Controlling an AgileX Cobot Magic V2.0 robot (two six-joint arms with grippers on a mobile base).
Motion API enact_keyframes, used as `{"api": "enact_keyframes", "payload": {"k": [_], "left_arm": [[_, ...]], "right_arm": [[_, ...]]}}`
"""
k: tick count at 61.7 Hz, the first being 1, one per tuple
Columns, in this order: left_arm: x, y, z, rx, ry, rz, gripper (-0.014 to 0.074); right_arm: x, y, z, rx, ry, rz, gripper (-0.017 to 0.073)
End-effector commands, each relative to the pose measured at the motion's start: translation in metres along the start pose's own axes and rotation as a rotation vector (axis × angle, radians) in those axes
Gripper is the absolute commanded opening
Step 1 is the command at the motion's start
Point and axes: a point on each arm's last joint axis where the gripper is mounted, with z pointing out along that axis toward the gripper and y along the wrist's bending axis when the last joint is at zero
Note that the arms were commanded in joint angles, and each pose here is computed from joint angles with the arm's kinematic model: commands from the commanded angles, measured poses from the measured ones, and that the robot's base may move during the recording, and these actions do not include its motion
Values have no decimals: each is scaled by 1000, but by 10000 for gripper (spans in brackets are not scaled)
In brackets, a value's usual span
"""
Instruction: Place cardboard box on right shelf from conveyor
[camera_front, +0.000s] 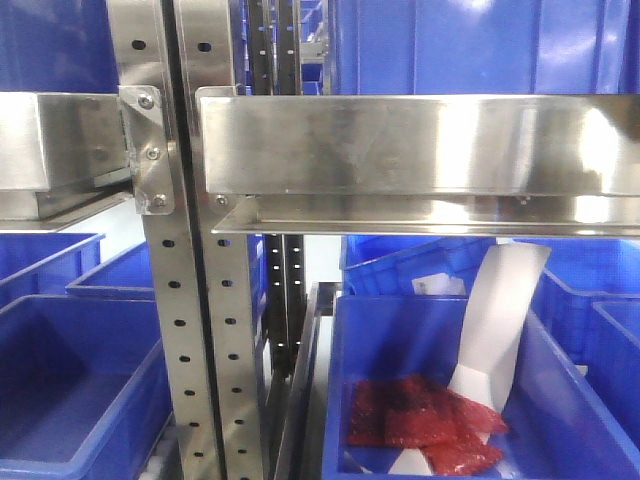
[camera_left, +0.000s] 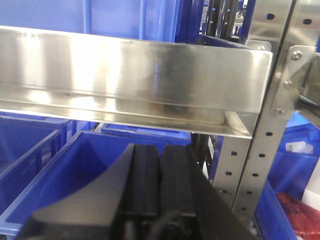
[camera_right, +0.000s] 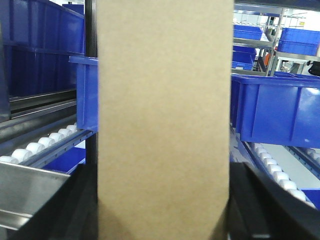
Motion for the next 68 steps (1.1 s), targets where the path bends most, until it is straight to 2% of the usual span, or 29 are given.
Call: {"api": "enact_keyframes", "payload": {"k": [1,68], "left_arm": [[-9,0,-1,-3,-92,-7,-119],[-9,0,-1,-3,-92,-7,-119]], "right_arm": [[-19,-2,-1,24,-129,-14,29],[-19,-2,-1,25,-131,-14,29]]}}
